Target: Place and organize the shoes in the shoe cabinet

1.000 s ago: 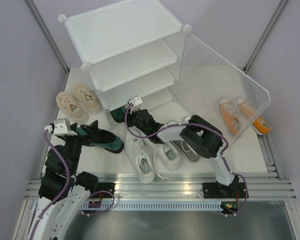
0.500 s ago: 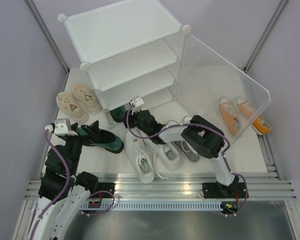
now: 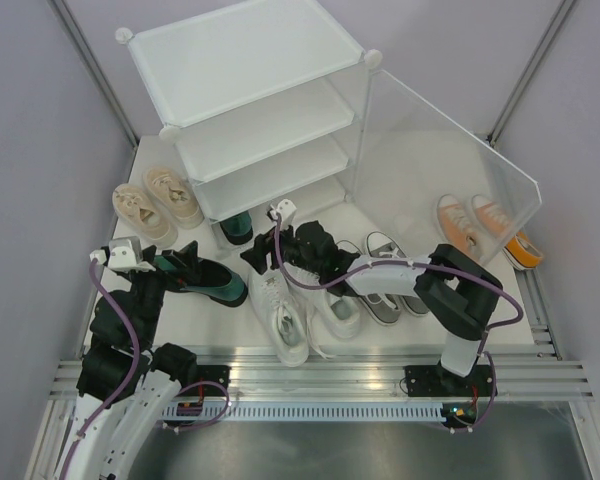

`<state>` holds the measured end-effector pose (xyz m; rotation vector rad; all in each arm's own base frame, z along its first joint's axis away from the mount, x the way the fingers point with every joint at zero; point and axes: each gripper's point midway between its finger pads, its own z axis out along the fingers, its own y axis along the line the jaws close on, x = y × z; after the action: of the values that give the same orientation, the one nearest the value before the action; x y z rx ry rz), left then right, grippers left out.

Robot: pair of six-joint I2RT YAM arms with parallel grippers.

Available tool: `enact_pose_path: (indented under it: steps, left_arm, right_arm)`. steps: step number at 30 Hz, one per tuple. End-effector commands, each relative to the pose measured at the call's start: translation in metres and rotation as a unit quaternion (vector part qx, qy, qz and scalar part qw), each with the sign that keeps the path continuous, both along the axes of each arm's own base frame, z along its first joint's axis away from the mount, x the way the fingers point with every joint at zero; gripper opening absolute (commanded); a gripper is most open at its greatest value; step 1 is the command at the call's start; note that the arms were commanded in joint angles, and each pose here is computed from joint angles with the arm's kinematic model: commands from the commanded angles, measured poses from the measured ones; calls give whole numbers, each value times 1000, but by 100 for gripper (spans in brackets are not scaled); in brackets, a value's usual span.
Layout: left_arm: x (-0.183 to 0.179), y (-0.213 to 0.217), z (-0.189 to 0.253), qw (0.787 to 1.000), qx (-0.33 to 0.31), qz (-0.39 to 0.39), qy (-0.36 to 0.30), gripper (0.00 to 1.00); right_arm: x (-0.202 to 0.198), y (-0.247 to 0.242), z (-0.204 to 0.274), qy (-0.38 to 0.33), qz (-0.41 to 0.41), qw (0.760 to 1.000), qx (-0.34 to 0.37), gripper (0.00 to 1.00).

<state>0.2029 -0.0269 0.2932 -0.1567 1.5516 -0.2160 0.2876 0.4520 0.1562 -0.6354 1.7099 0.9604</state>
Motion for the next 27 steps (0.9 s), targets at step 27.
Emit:
enact_pose_path:
  steps: [27]
  left_arm:
    - [-11, 10, 17, 999, -20, 16, -41, 100]
  right_arm:
    - [-62, 97, -111, -18, 175, 962, -209, 89]
